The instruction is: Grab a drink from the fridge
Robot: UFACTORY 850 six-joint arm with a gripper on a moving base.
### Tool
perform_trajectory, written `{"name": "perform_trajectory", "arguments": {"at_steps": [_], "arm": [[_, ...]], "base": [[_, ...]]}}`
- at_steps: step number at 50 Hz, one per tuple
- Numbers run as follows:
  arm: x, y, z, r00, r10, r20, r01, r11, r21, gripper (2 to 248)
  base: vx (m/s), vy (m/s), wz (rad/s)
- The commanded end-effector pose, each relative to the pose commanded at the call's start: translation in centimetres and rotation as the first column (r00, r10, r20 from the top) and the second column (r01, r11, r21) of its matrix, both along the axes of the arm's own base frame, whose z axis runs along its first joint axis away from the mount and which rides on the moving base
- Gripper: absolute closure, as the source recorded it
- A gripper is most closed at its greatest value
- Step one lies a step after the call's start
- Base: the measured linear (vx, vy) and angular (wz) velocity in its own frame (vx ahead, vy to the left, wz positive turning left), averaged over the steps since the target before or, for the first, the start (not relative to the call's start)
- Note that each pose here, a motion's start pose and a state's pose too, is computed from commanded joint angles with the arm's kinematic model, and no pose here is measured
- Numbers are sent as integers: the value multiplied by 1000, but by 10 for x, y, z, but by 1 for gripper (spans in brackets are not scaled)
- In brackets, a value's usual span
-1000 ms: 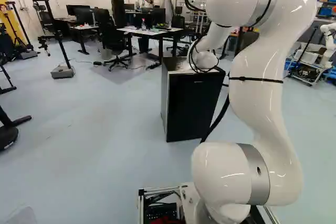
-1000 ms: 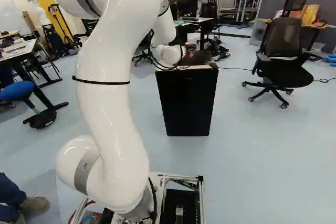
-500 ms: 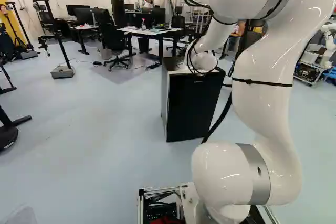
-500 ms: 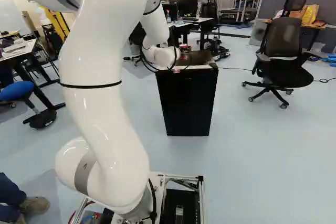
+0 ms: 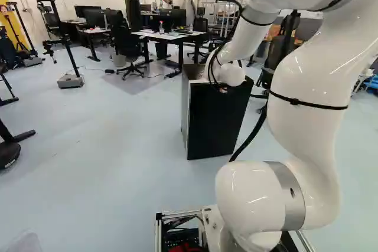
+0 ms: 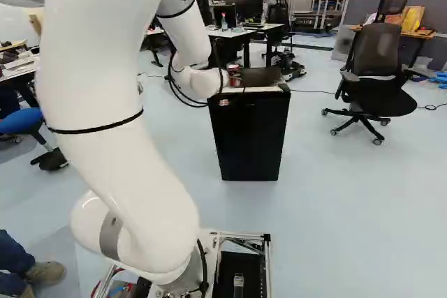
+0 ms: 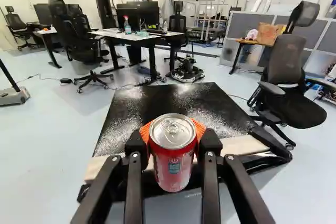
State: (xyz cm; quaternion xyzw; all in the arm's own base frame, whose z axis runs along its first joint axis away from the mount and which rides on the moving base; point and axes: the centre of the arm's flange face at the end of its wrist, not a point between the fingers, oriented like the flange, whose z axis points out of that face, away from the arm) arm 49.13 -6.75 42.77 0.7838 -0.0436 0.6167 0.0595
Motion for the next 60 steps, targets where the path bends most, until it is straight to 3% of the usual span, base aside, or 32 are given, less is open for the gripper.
{"name": "perform_trajectory", "arguments": {"at_steps": [26, 60], "arm": [[-95, 37, -18, 997, 62, -40, -61, 998, 23, 150], [-181, 60, -46, 990, 117, -74, -114, 993, 43, 150]], "base": [[0, 0, 0], [0, 0, 0]]}}
